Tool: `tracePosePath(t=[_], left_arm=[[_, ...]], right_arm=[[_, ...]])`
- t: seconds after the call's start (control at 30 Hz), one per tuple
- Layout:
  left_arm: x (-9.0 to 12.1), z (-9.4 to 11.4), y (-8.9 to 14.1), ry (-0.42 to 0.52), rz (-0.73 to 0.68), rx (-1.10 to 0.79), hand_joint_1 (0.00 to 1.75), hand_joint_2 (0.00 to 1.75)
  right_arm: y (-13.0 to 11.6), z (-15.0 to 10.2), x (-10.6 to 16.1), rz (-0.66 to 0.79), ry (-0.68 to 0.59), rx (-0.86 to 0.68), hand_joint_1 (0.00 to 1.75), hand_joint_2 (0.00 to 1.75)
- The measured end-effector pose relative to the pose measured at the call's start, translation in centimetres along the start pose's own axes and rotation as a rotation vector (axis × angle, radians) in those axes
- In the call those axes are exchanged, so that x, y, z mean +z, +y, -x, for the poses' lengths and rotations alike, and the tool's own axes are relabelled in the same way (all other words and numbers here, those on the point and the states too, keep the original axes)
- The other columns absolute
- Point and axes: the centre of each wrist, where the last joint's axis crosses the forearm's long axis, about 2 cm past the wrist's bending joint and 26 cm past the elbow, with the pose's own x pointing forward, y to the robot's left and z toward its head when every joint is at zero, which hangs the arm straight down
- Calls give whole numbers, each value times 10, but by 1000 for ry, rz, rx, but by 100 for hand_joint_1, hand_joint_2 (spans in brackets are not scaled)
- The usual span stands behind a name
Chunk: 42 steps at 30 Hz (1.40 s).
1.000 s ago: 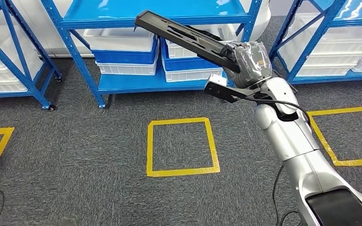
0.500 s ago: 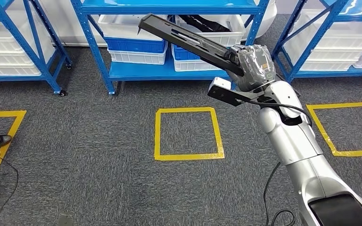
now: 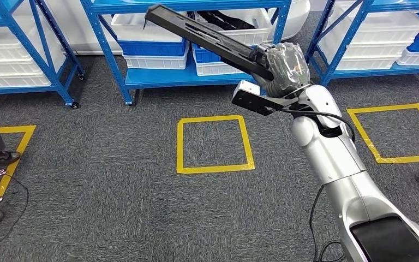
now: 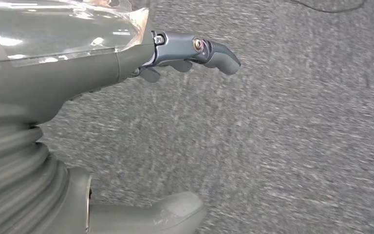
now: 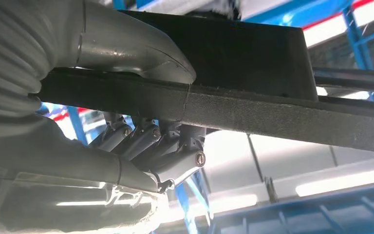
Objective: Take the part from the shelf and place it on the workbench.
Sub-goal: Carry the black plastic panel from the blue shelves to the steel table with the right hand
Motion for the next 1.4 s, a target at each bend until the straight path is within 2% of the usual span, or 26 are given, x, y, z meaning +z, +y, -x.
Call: tracePosePath(t=[0.13, 0.37, 0.6, 1.4], left_arm=[[0, 0, 0, 2, -2, 4, 0, 175], [0, 0, -1, -4, 2, -5, 0, 175], [2, 1, -2, -2, 9, -10, 0, 175], [4, 4, -1, 5, 5, -19, 0, 175]], right_arm=[[2, 1, 1, -8, 4, -16, 159, 175], [-1, 1, 0, 37, 6, 62, 159, 175], [-5, 8, 2, 66, 48, 35, 159, 175], [-6, 11, 2, 75, 58, 47, 159, 175]])
